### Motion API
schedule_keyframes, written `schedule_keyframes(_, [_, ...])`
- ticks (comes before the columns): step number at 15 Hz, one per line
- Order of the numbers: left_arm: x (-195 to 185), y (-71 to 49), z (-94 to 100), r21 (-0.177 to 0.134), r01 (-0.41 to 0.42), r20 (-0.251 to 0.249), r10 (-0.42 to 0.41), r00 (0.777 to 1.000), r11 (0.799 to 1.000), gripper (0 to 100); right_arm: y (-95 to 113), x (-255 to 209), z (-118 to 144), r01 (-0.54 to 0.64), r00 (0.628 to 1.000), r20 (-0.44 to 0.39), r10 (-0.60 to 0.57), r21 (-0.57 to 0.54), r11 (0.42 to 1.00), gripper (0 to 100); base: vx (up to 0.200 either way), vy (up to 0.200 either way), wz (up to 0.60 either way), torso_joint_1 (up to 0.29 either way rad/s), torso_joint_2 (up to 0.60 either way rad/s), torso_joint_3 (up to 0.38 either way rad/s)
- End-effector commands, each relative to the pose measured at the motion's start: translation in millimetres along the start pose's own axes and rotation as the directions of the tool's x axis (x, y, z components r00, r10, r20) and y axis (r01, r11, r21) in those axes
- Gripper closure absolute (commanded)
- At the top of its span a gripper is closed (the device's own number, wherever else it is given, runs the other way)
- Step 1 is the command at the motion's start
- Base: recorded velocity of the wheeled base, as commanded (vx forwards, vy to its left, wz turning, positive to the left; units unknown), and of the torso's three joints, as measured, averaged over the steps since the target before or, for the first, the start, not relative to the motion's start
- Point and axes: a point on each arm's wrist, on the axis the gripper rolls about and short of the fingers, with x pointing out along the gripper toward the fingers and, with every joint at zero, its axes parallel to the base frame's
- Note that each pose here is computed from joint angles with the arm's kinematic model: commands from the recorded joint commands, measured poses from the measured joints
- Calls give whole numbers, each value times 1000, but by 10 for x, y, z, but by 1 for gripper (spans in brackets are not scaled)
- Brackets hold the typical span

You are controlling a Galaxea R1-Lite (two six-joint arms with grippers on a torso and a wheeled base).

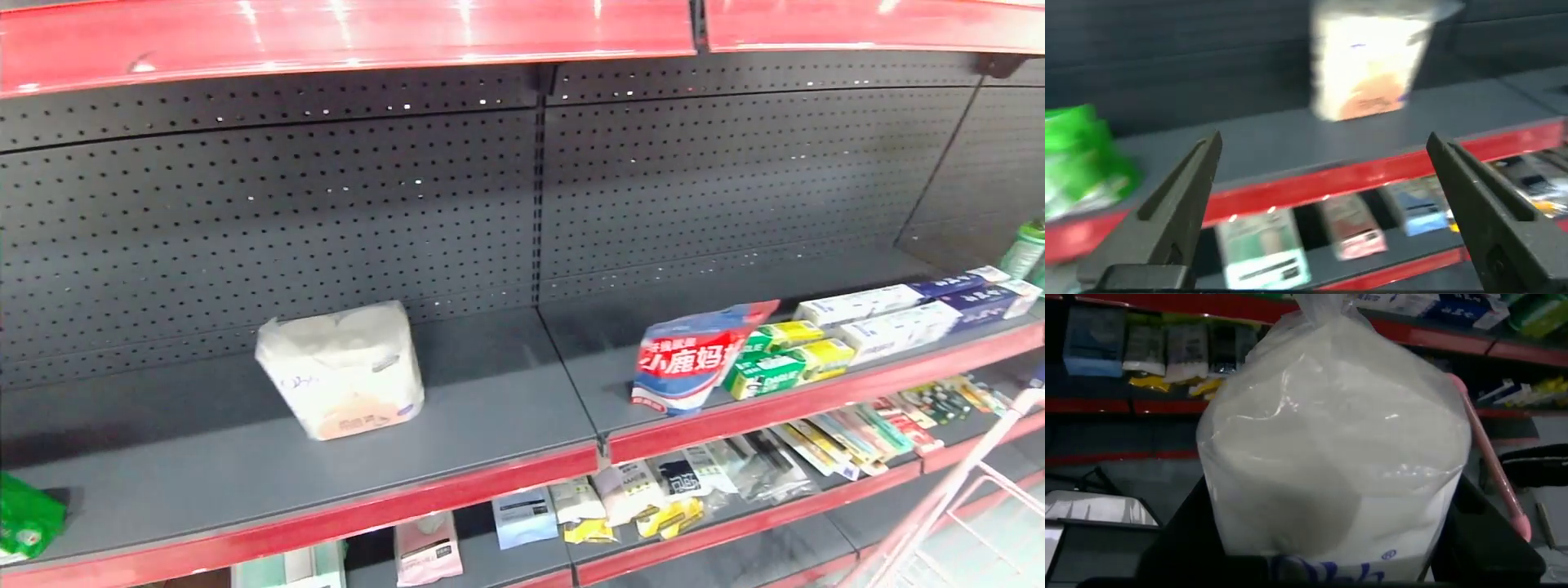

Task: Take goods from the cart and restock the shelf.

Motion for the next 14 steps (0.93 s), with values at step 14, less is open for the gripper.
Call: schedule_keyframes(14, [19, 1, 4, 3, 6, -25, -6, 1000, 1000, 0, 140, -156, -507, 139, 972, 178, -153, 87, 986, 100, 0, 0, 129, 2, 1, 0])
